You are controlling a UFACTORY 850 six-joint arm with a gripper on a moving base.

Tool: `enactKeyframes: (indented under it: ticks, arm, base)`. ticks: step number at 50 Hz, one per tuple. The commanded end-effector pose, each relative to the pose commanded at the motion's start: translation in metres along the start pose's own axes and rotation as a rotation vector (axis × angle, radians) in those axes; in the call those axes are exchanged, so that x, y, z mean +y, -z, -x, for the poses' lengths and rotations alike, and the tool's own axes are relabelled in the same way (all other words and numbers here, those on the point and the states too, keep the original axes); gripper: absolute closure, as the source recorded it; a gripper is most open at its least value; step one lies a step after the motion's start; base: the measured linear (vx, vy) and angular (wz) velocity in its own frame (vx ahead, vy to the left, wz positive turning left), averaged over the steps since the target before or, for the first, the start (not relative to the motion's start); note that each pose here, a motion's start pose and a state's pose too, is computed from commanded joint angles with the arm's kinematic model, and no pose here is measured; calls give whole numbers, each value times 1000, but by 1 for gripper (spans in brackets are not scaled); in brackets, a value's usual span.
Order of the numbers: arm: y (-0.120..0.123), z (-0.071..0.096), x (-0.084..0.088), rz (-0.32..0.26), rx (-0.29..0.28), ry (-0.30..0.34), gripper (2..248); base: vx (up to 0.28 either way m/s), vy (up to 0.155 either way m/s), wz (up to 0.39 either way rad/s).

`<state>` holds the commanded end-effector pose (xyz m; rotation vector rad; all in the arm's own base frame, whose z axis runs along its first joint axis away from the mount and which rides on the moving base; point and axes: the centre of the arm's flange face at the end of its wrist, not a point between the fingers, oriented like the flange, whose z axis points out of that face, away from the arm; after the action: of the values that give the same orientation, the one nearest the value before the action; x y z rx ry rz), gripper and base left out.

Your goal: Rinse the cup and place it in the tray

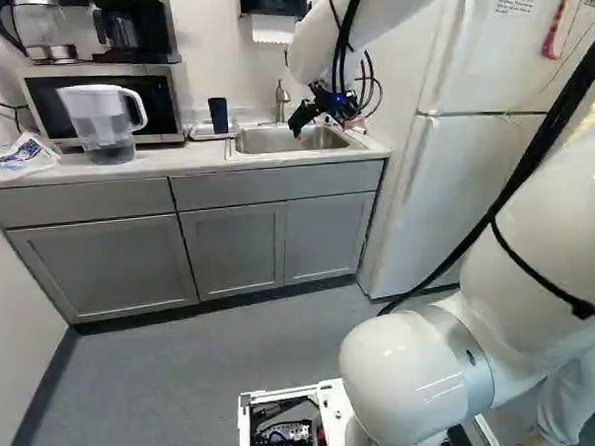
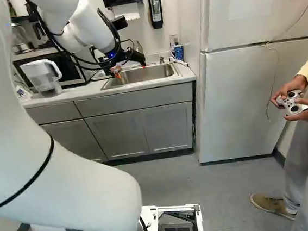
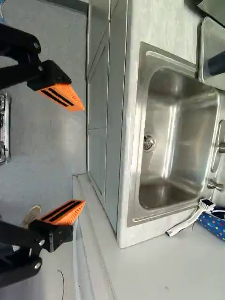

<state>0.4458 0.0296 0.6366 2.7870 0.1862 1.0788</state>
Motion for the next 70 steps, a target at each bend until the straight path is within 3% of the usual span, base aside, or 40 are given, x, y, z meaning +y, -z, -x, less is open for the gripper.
enactKeyframes:
  ticks: [36,70]
  arm:
    - [-31,43,-10,-72,74,-15,3]
    - [-66,119,-22,-139,200,-64,3]
  base:
    - [0,0,0]
    - [0,0,0]
